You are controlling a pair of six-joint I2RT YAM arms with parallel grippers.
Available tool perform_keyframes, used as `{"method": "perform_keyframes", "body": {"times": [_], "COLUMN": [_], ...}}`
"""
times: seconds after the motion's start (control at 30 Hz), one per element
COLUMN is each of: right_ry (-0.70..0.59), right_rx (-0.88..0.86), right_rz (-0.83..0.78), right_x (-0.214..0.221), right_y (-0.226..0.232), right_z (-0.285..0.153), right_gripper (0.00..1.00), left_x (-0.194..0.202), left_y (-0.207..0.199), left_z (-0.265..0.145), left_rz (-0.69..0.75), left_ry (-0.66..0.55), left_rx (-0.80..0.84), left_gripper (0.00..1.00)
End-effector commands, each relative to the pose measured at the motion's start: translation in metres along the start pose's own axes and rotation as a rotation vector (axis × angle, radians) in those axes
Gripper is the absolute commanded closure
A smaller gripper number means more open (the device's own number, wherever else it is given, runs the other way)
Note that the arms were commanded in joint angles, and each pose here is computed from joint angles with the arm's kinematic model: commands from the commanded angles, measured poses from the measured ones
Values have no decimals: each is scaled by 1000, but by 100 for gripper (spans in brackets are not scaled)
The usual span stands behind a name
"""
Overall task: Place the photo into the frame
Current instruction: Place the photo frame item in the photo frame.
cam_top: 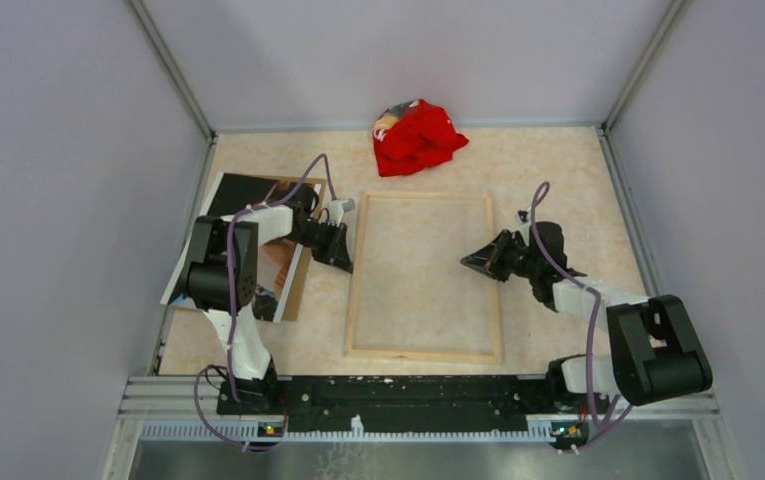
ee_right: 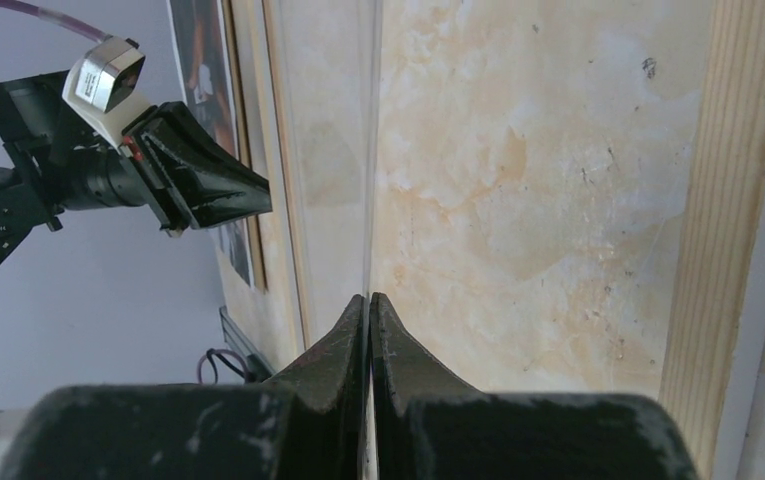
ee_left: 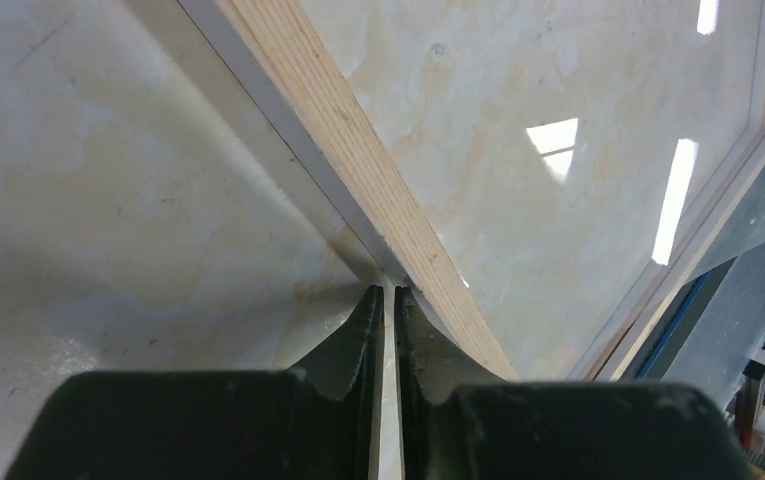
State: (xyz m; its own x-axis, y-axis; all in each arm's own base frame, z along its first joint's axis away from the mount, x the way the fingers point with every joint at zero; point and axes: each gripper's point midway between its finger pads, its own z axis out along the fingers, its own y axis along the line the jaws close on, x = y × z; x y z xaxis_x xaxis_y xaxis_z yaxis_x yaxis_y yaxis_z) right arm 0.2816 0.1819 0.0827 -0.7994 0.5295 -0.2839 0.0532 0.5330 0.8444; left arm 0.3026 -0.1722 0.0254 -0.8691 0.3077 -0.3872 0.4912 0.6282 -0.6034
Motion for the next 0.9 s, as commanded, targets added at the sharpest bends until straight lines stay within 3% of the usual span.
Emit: {"method": "perform_keyframes", "body": {"times": [0.0, 0.87], "right_ry": [-19, -53], "right_rx": [-61, -384], "right_rz": [-36, -181], "right_x": [-8, 1], "right_y": [16, 82], "right_z": [1, -17], "right_gripper": [100, 100], "left_x": [-6, -6], "left_y": [-7, -1], "left_z": [3, 11], "left_rz": [3, -8], "left_ry": [-11, 4], "left_rx": [36, 39], "left_gripper": [87, 87]}}
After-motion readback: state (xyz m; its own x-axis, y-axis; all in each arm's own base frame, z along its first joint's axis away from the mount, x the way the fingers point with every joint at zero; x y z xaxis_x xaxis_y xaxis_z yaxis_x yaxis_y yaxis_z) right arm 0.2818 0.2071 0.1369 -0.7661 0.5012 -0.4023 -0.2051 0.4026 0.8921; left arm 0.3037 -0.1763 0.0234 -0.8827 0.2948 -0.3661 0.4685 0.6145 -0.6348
